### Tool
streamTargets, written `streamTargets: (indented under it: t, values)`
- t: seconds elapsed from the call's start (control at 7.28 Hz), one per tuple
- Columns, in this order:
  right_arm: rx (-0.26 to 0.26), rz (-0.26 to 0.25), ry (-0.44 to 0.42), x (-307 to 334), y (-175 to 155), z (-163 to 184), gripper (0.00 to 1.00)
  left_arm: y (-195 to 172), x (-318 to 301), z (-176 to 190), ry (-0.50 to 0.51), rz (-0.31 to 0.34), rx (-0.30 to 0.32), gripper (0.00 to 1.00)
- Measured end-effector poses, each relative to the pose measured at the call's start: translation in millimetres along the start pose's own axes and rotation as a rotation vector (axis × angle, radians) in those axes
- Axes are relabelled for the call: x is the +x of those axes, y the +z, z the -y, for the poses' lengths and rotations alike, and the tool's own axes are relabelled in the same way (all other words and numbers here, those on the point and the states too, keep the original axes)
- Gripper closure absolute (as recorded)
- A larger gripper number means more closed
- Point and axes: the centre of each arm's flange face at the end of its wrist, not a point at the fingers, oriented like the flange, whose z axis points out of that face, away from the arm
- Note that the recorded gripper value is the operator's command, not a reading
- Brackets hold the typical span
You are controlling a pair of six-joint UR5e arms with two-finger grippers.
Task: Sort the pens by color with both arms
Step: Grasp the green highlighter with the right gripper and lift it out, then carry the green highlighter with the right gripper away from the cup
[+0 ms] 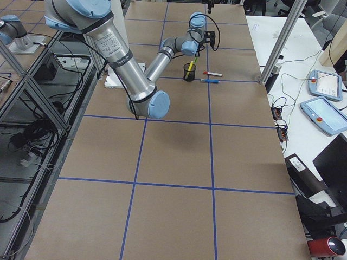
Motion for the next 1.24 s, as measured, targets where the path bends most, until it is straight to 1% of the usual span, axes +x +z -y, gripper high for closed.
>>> streamTargets:
  t: [0.14, 0.27, 0.55, 0.69, 0.96, 1.24]
  values:
    - [0.02, 0.003, 0.003, -5, -9, 6, 1.0, -1, 0, 0, 0.0, 0.0, 0.001, 0.01]
    - [0.06, -0.002, 0.005, -8, -14, 13, 1.0, -2, 2, 0, 0.0, -0.001, 0.004, 0.01]
    - [0.176, -0.046, 0.014, -12, -8, 30, 1.0, -10, 8, 2, -0.003, -0.004, 0.02, 0.01]
    - [0.229, -0.074, 0.017, -17, 3, 35, 1.0, -14, 10, 1, -0.004, -0.005, 0.028, 0.01]
    - [0.331, -0.126, 0.02, -31, 35, 25, 1.0, -18, 12, 0, 0.001, -0.009, 0.047, 0.01]
    - [0.409, -0.181, 0.022, -51, 76, 18, 1.0, -15, 8, -9, 0.01, -0.013, 0.063, 0.01]
